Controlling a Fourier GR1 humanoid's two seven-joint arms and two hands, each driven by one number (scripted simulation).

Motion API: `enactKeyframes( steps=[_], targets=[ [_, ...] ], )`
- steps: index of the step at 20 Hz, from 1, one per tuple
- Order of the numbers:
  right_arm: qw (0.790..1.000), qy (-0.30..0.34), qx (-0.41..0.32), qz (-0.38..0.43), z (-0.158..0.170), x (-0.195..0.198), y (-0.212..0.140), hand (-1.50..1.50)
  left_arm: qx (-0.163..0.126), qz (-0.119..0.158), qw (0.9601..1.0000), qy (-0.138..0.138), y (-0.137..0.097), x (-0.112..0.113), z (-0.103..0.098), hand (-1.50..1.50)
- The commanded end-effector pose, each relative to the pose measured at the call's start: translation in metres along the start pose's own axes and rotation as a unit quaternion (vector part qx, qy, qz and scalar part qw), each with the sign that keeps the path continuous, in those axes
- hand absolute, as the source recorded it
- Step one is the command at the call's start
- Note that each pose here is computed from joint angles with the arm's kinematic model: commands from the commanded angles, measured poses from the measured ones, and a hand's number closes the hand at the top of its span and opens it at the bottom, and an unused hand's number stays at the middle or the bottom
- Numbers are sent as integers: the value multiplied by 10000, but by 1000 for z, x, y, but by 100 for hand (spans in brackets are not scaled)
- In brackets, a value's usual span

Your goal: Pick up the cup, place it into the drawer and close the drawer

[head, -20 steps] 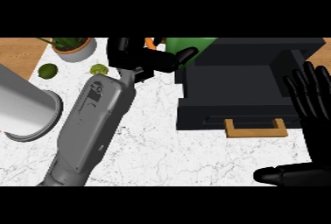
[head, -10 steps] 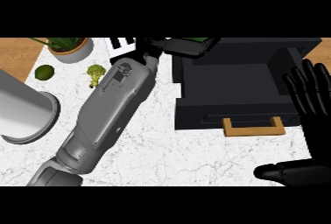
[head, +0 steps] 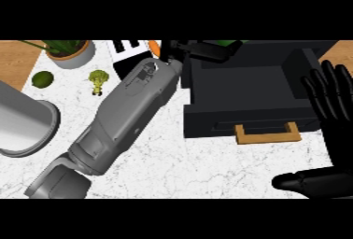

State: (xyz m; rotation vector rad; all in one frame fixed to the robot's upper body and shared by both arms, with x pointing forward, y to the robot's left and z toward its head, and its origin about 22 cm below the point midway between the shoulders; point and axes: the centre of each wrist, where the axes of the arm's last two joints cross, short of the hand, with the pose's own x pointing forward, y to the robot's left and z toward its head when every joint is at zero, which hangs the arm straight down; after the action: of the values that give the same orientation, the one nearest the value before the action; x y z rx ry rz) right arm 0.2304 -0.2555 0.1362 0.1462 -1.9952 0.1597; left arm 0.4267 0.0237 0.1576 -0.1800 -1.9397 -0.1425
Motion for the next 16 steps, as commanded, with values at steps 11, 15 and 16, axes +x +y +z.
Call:
enactKeyframes(
  steps=[11,15,16],
  targets=[
    [9994,-35,323,-156,-10,-4,16,-150,-270,-893,9951,337,-10,-17,-1,150],
    [9994,-116,281,-178,-8,-3,20,-150,-324,-1312,9901,380,-12,-22,2,-150],
    [9992,-65,345,-186,-9,-5,6,-150,-291,-1470,9881,336,-10,-23,1,-150]
  ],
)
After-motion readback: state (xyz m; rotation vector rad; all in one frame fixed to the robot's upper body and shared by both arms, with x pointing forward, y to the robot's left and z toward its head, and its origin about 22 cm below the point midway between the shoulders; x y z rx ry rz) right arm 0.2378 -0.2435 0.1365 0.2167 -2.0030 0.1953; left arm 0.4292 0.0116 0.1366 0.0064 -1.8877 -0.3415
